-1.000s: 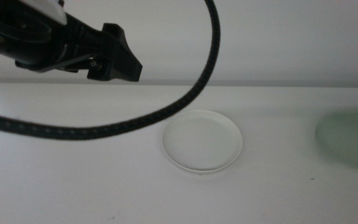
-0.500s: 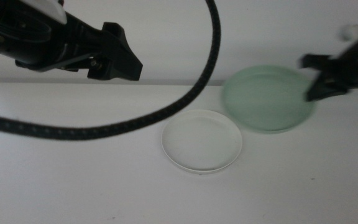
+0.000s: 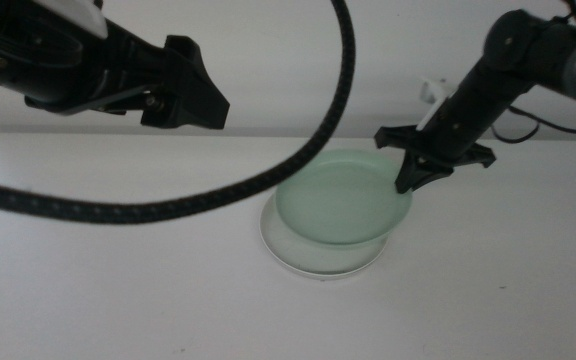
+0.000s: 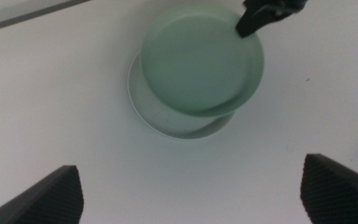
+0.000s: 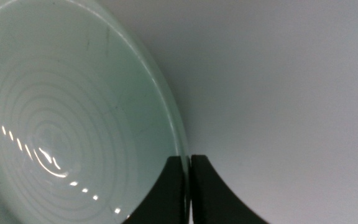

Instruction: Stack the three bowls on top of each other.

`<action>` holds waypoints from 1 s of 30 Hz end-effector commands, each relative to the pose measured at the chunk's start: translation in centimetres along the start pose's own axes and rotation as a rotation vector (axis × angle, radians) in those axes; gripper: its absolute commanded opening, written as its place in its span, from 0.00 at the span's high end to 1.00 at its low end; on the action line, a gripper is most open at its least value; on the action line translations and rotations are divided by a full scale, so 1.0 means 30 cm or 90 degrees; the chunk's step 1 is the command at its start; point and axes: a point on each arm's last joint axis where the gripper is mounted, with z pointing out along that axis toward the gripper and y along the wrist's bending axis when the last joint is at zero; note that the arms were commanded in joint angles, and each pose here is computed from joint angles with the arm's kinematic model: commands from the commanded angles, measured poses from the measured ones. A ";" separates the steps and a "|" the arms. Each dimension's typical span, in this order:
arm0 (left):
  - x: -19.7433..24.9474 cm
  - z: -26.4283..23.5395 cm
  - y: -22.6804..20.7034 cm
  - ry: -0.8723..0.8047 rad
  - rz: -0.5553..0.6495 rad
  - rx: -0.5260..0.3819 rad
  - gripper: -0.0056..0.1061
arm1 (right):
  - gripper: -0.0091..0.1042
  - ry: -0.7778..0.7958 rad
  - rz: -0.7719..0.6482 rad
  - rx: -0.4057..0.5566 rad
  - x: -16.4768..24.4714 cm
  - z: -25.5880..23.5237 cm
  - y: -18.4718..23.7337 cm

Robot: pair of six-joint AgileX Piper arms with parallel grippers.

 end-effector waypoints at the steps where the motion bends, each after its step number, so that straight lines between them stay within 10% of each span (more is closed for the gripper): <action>1: -0.002 0.000 -0.007 -0.006 0.000 0.005 0.11 | 0.94 -0.003 -0.010 0.000 -0.003 0.000 0.022; 30: -0.001 0.000 -0.002 -0.003 0.006 -0.006 0.11 | 0.93 0.019 -0.028 -0.019 -0.004 0.057 0.025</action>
